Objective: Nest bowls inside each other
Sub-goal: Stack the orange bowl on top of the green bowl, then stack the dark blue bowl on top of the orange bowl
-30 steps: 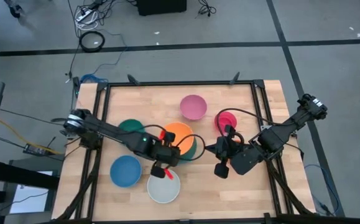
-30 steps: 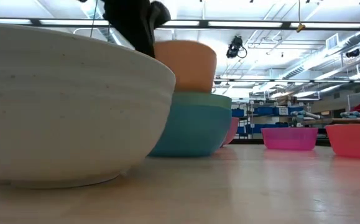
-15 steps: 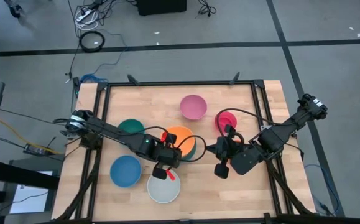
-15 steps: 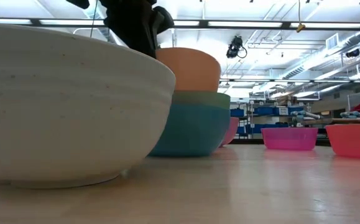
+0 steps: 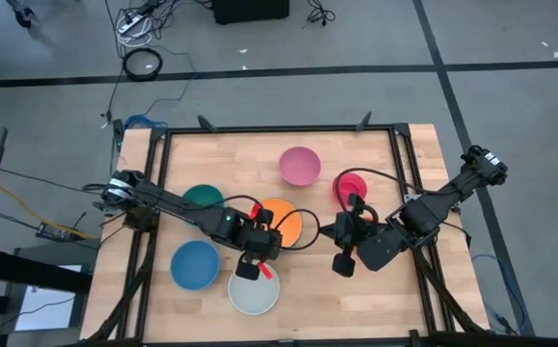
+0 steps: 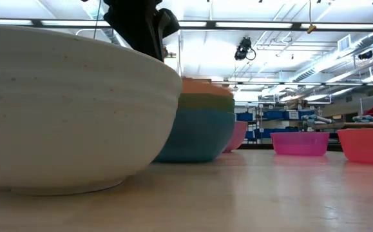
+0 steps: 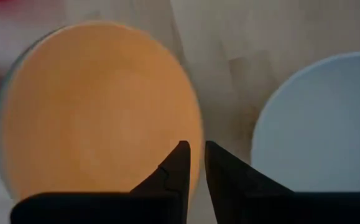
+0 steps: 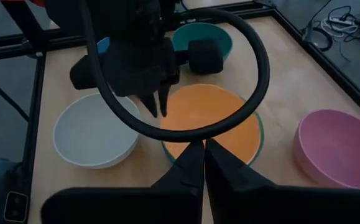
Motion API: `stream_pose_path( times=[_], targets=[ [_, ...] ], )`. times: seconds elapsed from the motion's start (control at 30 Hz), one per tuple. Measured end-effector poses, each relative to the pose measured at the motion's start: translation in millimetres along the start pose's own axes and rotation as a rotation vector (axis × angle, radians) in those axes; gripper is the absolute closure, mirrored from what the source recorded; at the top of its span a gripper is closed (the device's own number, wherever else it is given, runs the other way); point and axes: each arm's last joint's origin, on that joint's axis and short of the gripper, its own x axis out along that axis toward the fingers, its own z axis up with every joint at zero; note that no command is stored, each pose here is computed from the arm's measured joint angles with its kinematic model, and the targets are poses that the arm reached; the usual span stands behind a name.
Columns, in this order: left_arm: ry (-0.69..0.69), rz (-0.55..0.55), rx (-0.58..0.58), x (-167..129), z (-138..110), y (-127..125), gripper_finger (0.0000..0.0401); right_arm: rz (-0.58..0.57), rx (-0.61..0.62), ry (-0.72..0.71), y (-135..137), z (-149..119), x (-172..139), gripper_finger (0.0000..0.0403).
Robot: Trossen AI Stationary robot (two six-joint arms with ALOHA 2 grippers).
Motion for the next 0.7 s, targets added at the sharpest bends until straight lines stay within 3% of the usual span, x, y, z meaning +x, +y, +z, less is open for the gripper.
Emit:
stream_pose_path(
  times=[0.1, 0.27, 0.5, 0.7],
  targets=[
    [0.001, -0.067, -0.017, 0.0, 0.1, -1.8, 0.0343, 0.000, 0.001, 0.000, 0.0, 0.0, 0.0, 0.0398],
    [0.072, -0.089, -0.031, -8.2, -6.4, -1.9, 0.0343, 0.003, 0.000, 0.005, 0.0, -0.3, 0.0, 0.0397],
    [0.304, -0.068, -0.140, -73.1, -38.8, -7.2, 0.0342, -0.053, 0.015, 0.092, -6.1, -11.2, -2.0, 0.0401],
    [0.232, -0.073, -0.307, -120.7, -64.8, -25.4, 0.0342, -0.144, 0.061, 0.124, -7.3, -26.4, -13.6, 0.0401]
  ],
)
